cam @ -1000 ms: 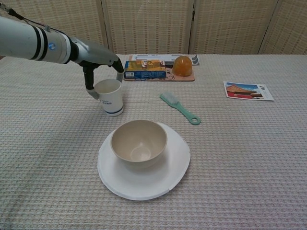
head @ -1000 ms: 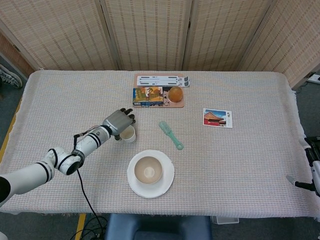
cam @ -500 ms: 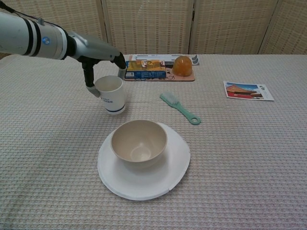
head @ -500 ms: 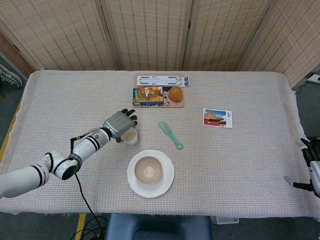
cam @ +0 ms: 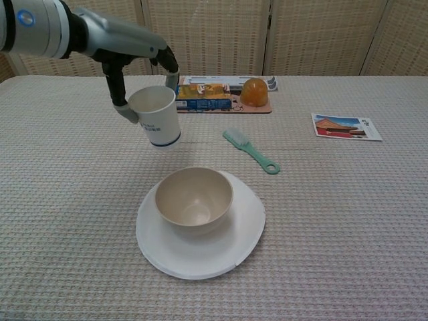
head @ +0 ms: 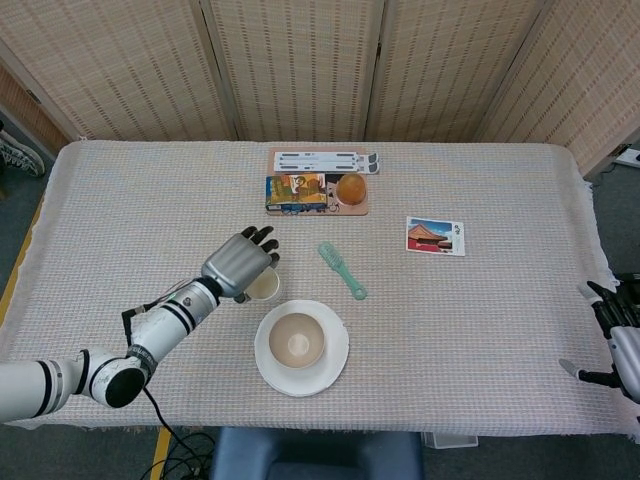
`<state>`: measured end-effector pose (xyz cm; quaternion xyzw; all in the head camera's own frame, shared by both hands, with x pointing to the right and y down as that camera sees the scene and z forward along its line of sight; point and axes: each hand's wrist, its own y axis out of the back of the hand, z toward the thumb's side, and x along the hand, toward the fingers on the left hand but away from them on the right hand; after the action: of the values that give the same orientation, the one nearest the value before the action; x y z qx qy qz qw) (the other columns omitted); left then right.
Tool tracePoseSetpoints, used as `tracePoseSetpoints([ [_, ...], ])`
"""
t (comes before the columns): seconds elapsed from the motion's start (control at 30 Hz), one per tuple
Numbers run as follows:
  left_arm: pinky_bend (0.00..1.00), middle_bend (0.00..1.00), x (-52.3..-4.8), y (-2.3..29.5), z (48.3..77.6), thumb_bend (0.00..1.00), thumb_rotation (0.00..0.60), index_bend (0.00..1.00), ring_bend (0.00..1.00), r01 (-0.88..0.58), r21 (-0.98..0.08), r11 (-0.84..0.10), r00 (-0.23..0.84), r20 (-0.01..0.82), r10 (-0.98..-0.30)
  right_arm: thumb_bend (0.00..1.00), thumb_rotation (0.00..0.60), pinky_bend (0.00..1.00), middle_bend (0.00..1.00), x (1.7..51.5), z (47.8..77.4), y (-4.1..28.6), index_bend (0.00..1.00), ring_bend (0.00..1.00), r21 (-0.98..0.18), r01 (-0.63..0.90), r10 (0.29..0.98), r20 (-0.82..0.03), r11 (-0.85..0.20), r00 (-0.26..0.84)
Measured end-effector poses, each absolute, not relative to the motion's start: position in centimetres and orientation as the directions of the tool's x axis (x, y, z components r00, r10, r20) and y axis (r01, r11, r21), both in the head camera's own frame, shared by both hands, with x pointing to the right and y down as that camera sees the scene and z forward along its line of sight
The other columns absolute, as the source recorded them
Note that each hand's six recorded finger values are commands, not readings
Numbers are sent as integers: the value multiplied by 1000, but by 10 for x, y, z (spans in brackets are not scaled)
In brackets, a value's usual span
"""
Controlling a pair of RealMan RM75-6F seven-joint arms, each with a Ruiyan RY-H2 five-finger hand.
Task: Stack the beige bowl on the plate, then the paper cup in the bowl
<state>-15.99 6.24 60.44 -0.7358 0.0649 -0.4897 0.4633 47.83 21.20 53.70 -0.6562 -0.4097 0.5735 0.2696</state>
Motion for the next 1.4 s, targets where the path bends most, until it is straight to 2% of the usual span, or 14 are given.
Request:
tracePoseSetpoints([
  [0.17,172,211,-153,75,579,201,600,466,2,361,-758,-543,481,650,-588,144,600,0,0,475,535,213,0,0,-816,244,846,-532,-524,38],
  [0.37,172,211,-144,90,566,201,600,469,2,374,-759,-533,452,651,-609,144,600,0,0,476,531,214,0,0,-806,276,847,-528,-524,64],
  [0.77,172,211,-115,128,572,201,600,471,2,385,-744,-546,463,667,-583,144,600,0,0,477,519,218,0,0,-803,299,854,-507,-516,113],
  [1.4,172,211,-98,145,582,202,600,479,2,374,-733,-568,484,677,-554,144,600,0,0,478,510,222,0,0,-818,300,870,-479,-490,115],
])
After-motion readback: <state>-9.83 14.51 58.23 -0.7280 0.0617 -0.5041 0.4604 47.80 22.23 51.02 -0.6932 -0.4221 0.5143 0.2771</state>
